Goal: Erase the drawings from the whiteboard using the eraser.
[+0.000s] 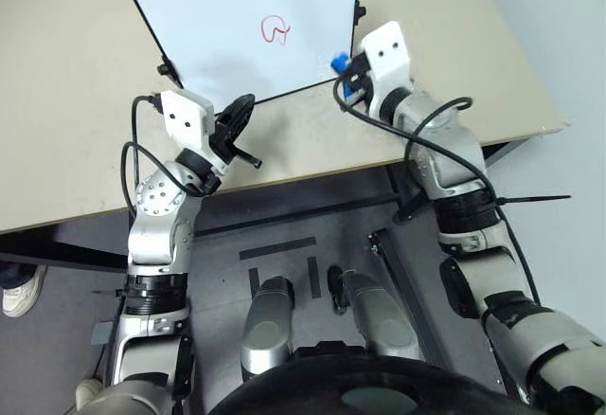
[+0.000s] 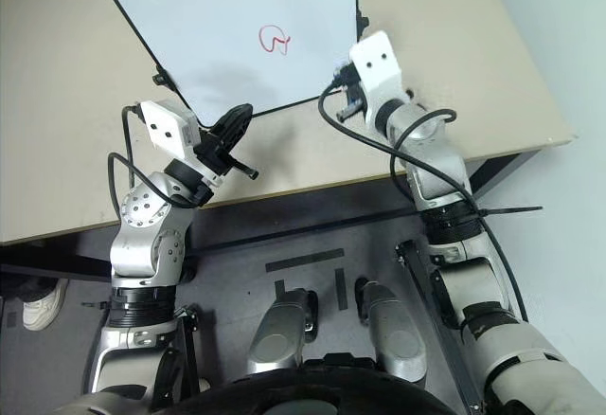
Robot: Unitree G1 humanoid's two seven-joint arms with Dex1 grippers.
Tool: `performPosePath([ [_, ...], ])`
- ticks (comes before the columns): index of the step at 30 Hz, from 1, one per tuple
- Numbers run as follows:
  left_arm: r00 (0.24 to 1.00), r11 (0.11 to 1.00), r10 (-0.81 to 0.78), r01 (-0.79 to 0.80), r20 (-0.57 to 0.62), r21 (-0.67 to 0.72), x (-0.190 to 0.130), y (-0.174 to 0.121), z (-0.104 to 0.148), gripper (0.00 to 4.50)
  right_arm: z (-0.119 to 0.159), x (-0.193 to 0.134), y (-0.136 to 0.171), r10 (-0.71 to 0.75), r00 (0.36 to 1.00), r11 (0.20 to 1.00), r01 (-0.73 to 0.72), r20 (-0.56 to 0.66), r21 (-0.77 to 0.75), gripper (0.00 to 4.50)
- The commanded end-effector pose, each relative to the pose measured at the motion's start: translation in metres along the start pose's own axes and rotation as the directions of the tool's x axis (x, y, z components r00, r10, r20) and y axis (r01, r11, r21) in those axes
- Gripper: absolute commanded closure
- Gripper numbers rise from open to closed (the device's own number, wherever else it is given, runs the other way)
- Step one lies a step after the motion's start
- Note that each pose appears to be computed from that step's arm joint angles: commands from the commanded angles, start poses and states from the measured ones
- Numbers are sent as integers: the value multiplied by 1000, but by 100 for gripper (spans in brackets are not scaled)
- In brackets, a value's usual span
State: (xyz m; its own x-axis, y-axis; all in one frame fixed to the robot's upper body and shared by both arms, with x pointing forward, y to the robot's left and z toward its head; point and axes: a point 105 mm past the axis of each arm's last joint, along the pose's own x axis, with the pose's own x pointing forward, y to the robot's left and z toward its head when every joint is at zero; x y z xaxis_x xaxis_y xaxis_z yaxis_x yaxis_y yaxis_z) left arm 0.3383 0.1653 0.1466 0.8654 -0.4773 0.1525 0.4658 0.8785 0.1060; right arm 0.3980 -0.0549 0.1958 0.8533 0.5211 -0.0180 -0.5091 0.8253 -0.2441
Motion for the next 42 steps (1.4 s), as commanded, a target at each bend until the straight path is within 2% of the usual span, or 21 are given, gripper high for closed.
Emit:
performPosePath([
  [1,998,1000,-12,12,56,13,1,2,13,450,43,-7,-2,0,983,1000,3,184,-16,449],
  [11,999,1000,0,-2,40,31,-2,15,9,450,48,35,38,79,958,997,-74,274,-31,449],
  [18,999,999,11,-13,43,44,-5,20,12,450,41,59,60,134,952,989,-111,275,-100,449],
  [26,999,999,12,-14,48,47,-5,17,13,450,5,74,54,74,983,989,-52,166,-135,449],
  [36,998,998,20,-23,52,52,-6,17,15,450,-33,75,64,100,994,988,-94,39,-124,449],
  [37,998,998,20,-23,52,52,-6,16,15,450,-31,75,63,94,994,988,-88,47,-127,449],
  [42,998,999,18,-20,52,51,-5,14,16,450,13,78,41,15,983,992,8,185,-126,449],
])
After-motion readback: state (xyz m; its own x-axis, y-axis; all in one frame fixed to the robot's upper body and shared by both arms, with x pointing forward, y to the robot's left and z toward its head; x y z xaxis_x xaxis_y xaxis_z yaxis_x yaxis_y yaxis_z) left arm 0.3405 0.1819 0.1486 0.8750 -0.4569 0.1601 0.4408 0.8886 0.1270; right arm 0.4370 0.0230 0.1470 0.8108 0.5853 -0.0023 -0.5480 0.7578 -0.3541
